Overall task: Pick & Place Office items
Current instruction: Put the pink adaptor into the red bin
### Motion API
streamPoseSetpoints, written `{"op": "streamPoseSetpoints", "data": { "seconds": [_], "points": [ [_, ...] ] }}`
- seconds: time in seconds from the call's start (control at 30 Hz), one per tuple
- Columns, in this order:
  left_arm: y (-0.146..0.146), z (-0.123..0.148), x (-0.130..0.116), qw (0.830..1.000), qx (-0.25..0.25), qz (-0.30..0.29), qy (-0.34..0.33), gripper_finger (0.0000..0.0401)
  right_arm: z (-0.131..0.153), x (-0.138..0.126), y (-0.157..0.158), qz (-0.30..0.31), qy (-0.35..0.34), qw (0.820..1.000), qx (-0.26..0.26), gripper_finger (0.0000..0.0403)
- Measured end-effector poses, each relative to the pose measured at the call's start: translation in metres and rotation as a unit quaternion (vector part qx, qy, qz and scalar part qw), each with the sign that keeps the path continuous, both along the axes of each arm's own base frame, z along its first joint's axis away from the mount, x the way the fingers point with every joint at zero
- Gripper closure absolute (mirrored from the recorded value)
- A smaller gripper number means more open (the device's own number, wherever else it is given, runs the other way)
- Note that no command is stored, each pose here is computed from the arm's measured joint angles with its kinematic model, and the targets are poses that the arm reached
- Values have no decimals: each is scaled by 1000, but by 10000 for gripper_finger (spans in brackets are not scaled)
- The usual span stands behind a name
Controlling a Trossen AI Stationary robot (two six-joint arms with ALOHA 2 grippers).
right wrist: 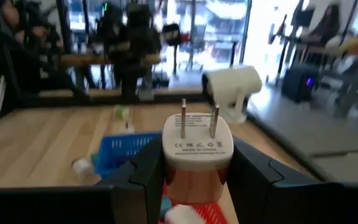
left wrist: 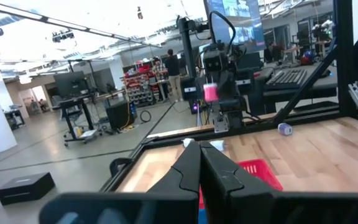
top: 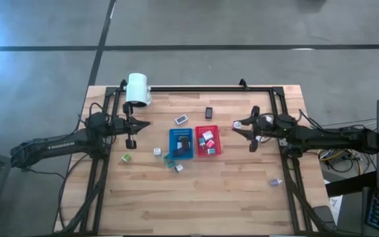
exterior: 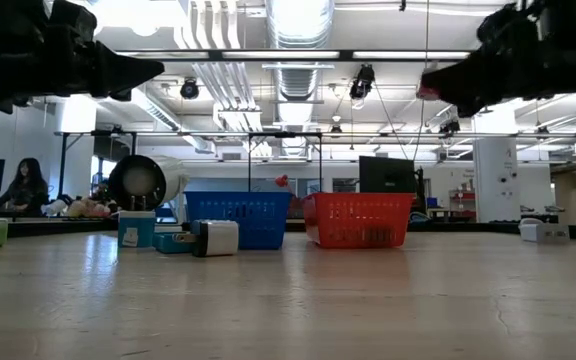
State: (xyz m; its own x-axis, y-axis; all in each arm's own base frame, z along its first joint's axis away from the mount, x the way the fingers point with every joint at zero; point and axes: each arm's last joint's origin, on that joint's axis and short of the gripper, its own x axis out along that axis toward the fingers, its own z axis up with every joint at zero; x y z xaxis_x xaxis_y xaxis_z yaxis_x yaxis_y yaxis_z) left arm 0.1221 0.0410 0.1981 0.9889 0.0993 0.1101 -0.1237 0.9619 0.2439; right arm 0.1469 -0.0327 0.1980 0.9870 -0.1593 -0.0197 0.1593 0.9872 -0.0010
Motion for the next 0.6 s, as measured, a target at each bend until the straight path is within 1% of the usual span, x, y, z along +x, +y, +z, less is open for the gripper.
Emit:
{"op": "streamPoseSetpoints", "data": {
  "seconds": [0.1,0.27,0.43,0.6],
  "points": [
    [0,1,0,1000,-4,-1,-4,396,-2,13,-1,5,31,999,8,275],
    [0,1,0,1000,-6,-1,-8,396,-5,38,-6,-35,85,996,12,275],
    [0,-2,0,1000,-8,-1,-2,396,-10,70,-12,-31,138,990,18,275],
    [0,-2,0,1000,-9,-2,-2,396,-23,102,-15,-23,199,980,20,275]
  ]
}}
